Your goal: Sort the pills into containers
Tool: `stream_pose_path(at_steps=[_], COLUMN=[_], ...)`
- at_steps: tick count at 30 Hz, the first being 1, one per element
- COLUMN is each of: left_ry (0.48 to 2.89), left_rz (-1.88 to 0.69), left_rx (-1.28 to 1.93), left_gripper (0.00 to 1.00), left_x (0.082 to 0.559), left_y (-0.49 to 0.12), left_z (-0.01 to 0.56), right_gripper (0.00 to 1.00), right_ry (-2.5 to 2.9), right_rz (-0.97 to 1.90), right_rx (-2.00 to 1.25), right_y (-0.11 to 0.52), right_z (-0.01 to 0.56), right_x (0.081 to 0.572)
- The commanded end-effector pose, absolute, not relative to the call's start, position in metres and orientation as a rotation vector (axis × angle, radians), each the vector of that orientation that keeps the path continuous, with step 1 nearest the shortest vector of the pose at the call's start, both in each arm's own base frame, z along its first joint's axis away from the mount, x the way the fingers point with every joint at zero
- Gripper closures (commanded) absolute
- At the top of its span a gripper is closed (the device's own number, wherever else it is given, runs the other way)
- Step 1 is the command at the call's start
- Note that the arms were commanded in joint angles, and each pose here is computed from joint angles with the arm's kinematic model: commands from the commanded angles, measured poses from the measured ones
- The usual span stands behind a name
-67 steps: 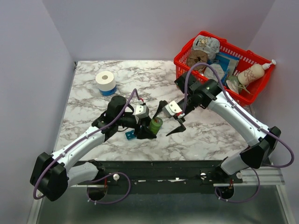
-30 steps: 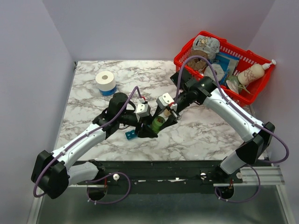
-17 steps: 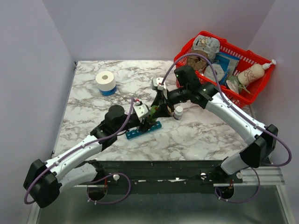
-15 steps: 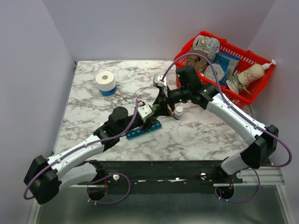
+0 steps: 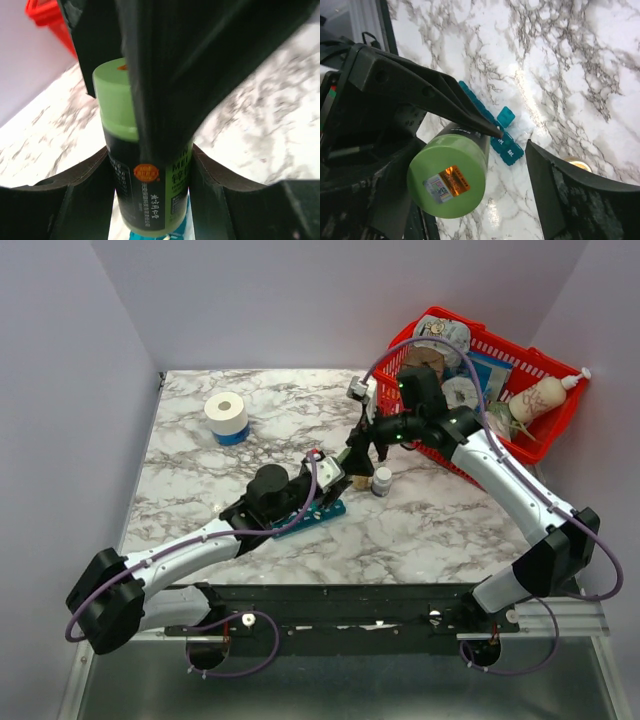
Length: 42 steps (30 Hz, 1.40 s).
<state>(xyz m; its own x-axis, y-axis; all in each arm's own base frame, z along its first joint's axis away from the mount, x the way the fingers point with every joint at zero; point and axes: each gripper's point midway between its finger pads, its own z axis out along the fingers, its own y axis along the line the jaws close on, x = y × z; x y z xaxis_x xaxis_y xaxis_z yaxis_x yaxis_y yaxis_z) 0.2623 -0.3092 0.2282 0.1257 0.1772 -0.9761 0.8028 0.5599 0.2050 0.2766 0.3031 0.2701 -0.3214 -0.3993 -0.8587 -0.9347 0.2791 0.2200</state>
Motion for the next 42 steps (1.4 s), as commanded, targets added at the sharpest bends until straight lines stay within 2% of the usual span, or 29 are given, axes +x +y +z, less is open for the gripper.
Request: stream_pose_path(at_steps=[1,3,4,8,17,21,31,34,37,38,42], left_ry=[1.151,1.112,1.128,1.162,1.152,1.143,1.159,1.153,1.144,1.149,1.175], left_rz=[-0.891,-0.987,-1.023,-1.124,-1.207,-1.243,-1.279,-1.29,-1.287,-1.288,-1.243], left_rx=[1.143,1.212,1.243,1.327,1.338,1.305,1.233,1.219,1.205,1.194,1.153], left_gripper=[1.0,1.0,1.0,1.0,1.0,1.0,1.0,1.0,1.0,1.0,1.0], left_x=[0.202,0.184,0.178,0.165,0.163,0.164,0.173,0.173,0.175,0.176,0.186], left_y=[-0.322,-0.313,-0.309,-0.301,-0.309,-0.311,-0.307,-0.307,-0.307,-0.308,-0.306], left_z=[0.257,0.258,0.252,0.244,0.253,0.26,0.264,0.267,0.27,0.271,0.269], right_gripper=[0.02,0.01,0.0,0.0,0.01,0.02,0.05,0.12,0.35,0.47,0.66], right_ry=[1.455,1.319,1.113,0.879,0.816,0.842,0.886,0.917,0.997,0.994,1.073], right_rz=[1.01,1.05,0.953,0.974,1.187,1.126,1.049,1.005,0.982,0.97,0.947], right_rx=[-1.468,-1.615,-1.732,-1.86,-1.87,-1.953,-1.963,-1.933,-1.887,-1.88,-1.849], right_y=[0.285,0.277,0.274,0.265,0.286,0.292,0.289,0.295,0.3,0.301,0.299], right_z=[0.326,0.323,0.324,0.312,0.313,0.287,0.277,0.278,0.281,0.282,0.278], right_x=[0.249,0.22,0.214,0.182,0.167,0.161,0.159,0.17,0.182,0.185,0.191])
